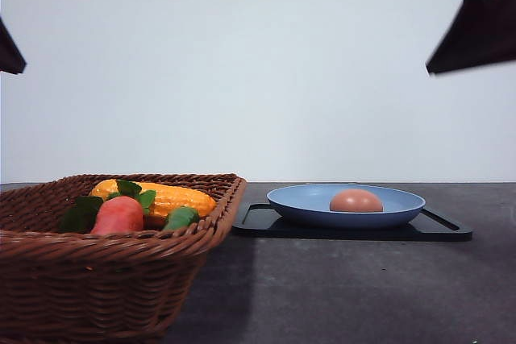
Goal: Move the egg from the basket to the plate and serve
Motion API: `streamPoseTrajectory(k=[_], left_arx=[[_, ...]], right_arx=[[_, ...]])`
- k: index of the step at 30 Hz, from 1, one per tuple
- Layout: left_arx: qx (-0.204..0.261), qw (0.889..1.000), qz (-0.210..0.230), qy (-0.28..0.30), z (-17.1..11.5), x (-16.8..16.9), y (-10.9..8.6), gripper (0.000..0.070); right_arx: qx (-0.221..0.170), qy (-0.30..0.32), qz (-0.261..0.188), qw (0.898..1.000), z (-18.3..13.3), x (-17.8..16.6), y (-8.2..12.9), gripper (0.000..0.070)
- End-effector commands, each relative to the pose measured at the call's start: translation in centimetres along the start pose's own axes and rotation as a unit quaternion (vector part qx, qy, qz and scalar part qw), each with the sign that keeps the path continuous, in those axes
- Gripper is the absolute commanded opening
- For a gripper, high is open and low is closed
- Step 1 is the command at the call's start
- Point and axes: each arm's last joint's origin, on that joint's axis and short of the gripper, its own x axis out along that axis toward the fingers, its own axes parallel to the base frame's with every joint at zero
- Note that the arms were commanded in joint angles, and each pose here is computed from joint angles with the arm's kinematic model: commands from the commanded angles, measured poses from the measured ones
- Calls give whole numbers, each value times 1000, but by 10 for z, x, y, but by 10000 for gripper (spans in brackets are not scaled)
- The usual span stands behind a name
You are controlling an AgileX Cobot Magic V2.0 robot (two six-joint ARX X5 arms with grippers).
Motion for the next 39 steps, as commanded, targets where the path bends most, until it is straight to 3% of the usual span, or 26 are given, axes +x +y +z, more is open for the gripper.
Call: streamPoseTrajectory(k=[1, 20, 24, 29, 35, 39], left_arx=[[-18, 1000, -8, -13, 5, -3, -1, 0], [-6, 999, -9, -33, 5, -16, 2, 0], [23, 995, 15, -97, 4, -42, 15, 0], [-11, 982, 84, -171, -13, -61, 35, 0], [-30, 968, 139, -207, -44, -49, 50, 0], [-33, 970, 138, -200, -63, -30, 57, 0]], right_arx=[[11, -9, 1, 1000, 3, 0, 1, 0], [11, -11, 1, 1000, 4, 1, 1, 0], [11, -11, 1, 1000, 4, 0, 1, 0], [11, -11, 1, 1000, 4, 0, 1, 0], [11, -11, 1, 1000, 4, 0, 1, 0], [11, -11, 1, 1000, 4, 0, 1, 0]])
